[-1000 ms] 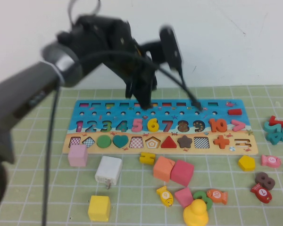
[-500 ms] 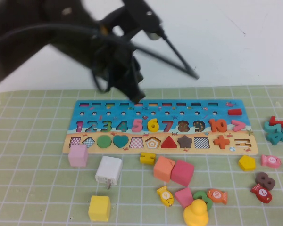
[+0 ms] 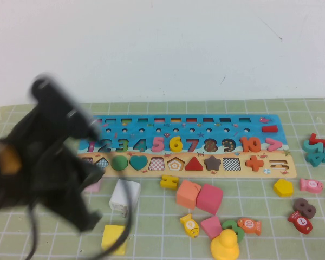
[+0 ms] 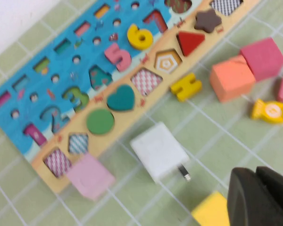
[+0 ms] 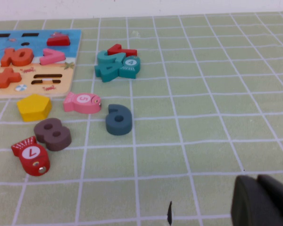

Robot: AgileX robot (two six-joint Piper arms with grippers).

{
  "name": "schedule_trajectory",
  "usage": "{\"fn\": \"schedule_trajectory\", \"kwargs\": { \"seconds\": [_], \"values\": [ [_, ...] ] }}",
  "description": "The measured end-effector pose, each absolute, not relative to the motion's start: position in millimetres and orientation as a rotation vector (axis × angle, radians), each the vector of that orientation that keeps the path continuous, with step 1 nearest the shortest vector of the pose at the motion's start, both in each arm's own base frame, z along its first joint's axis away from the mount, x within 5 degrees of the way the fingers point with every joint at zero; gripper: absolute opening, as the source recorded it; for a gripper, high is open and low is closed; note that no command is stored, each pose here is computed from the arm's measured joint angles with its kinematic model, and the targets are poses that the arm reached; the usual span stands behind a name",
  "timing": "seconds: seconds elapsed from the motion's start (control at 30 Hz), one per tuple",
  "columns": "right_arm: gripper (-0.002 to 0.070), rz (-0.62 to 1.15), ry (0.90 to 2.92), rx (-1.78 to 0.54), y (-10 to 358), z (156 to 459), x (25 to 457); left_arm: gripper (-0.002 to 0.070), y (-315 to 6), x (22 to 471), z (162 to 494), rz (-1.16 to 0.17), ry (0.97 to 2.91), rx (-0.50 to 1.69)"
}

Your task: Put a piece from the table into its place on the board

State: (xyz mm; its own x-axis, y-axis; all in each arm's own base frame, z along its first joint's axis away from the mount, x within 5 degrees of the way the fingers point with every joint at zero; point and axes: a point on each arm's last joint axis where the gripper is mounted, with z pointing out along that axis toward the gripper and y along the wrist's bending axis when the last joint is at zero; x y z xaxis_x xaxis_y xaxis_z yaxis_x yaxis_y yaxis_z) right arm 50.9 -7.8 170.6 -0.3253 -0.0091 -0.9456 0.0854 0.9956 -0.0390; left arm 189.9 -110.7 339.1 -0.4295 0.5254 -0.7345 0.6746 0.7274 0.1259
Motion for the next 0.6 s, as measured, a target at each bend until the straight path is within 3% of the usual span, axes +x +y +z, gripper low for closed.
{"fn": "schedule_trajectory", "kwargs": {
  "seconds": [0.37,0.6],
  "values": [
    [-0.0001,-0.095,1.9,0.055,-8,171,51,-0.0001,-62,96,336,-0.362,1.97,0.635],
    [-0.0001,-0.095,1.9,0.055,-8,171,51,-0.0001,-41,53,318,-0.391,2.0,0.641]
  ]
}}
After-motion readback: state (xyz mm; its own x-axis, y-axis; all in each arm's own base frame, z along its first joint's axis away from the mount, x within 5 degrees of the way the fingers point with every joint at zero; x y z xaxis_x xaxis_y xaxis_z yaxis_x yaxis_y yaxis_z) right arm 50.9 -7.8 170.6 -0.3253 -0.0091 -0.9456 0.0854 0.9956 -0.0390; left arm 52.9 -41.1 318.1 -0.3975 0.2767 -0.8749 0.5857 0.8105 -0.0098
